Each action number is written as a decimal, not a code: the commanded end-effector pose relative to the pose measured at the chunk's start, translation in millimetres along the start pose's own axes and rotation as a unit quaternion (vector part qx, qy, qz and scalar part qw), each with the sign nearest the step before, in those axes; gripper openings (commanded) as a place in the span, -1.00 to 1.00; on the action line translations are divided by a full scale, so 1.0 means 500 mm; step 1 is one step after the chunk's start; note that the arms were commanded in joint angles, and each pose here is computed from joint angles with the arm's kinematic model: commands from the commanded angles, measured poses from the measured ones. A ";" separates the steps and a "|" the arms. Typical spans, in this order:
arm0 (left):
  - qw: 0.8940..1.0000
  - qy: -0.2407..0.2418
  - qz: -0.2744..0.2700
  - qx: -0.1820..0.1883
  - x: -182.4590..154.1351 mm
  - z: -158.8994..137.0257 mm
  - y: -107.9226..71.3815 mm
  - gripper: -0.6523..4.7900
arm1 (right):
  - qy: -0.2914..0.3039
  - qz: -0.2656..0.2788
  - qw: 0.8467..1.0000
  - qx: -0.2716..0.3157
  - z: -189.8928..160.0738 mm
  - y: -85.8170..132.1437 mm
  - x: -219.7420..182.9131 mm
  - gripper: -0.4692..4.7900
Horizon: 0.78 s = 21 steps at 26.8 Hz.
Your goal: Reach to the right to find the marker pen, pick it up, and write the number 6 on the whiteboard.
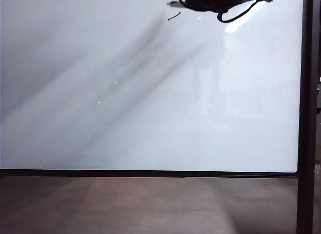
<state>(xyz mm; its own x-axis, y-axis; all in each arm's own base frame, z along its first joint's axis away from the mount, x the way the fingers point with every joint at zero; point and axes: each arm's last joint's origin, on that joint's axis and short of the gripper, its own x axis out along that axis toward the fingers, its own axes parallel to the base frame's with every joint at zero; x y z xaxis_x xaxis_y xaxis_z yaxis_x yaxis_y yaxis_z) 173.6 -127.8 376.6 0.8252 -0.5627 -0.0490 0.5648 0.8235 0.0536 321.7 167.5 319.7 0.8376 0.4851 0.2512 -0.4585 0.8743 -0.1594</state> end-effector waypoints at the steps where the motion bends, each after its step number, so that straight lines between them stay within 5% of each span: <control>1: 1.000 -0.011 -0.002 -0.002 -0.003 0.007 0.000 -0.78 | 0.004 -0.003 1.000 -0.031 0.002 -0.002 0.002 -0.71; 21: 1.000 -0.011 -0.002 -0.002 -0.003 0.008 0.000 -0.78 | -0.006 -0.027 0.999 -0.035 -0.038 -0.011 0.018 -0.71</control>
<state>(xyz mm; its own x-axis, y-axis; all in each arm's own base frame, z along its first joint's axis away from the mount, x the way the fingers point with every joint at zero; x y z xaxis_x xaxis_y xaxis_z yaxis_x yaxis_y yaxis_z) 173.6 -127.8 376.6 0.8252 -0.5627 -0.0490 0.5648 0.8235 0.0536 338.2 167.9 298.4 0.8632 0.4499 0.2289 -0.4065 0.8884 -0.2134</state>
